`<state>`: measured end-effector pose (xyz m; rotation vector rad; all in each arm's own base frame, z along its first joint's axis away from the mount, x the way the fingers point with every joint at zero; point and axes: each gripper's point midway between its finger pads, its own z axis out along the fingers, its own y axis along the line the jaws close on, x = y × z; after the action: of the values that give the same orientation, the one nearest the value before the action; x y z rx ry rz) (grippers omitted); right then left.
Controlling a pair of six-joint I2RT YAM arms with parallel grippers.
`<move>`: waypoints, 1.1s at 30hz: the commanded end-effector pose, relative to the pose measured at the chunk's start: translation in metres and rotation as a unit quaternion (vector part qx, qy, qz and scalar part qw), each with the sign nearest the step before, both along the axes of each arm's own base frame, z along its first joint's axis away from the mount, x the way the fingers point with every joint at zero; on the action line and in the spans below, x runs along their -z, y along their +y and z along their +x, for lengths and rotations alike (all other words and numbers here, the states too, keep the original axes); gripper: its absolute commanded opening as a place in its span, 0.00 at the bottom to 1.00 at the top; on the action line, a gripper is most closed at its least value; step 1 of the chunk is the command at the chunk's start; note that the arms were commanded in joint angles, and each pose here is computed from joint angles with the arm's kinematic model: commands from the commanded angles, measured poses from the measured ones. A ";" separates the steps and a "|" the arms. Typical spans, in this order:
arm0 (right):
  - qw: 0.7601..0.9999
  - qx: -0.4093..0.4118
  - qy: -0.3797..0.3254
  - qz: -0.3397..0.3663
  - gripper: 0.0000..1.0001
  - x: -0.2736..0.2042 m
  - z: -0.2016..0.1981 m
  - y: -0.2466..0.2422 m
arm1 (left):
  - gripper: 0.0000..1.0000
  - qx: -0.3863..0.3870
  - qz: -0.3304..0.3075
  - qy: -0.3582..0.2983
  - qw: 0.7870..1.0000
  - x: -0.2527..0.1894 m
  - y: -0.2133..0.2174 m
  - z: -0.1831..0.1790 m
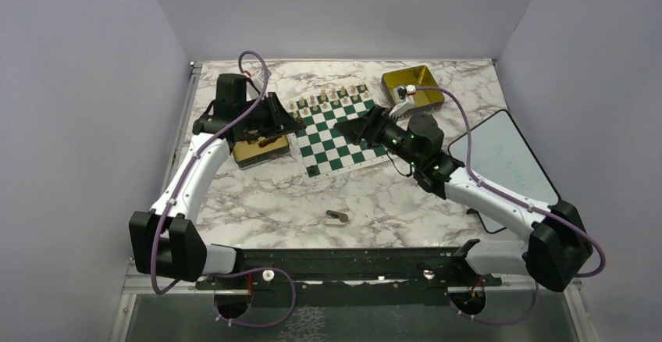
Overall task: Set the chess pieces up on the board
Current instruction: Place the chess piece on the chessboard.
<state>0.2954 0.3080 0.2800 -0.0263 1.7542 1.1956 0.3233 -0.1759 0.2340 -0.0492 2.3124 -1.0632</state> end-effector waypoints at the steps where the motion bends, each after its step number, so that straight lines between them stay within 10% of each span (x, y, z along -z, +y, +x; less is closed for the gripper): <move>1: 0.992 -0.038 -0.014 0.118 0.83 -0.039 0.000 0.022 | 0.08 0.022 -0.088 -0.014 0.996 -0.040 -0.019 -0.012; 33: 0.924 -0.159 0.029 0.347 0.83 -0.079 0.013 0.067 | 0.08 0.030 -0.251 -0.042 0.967 -0.130 -0.045 -0.036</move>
<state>0.3177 0.3732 0.3340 0.1992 1.4165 1.9137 0.2977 -0.2167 0.3436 -0.1840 1.9941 -1.5694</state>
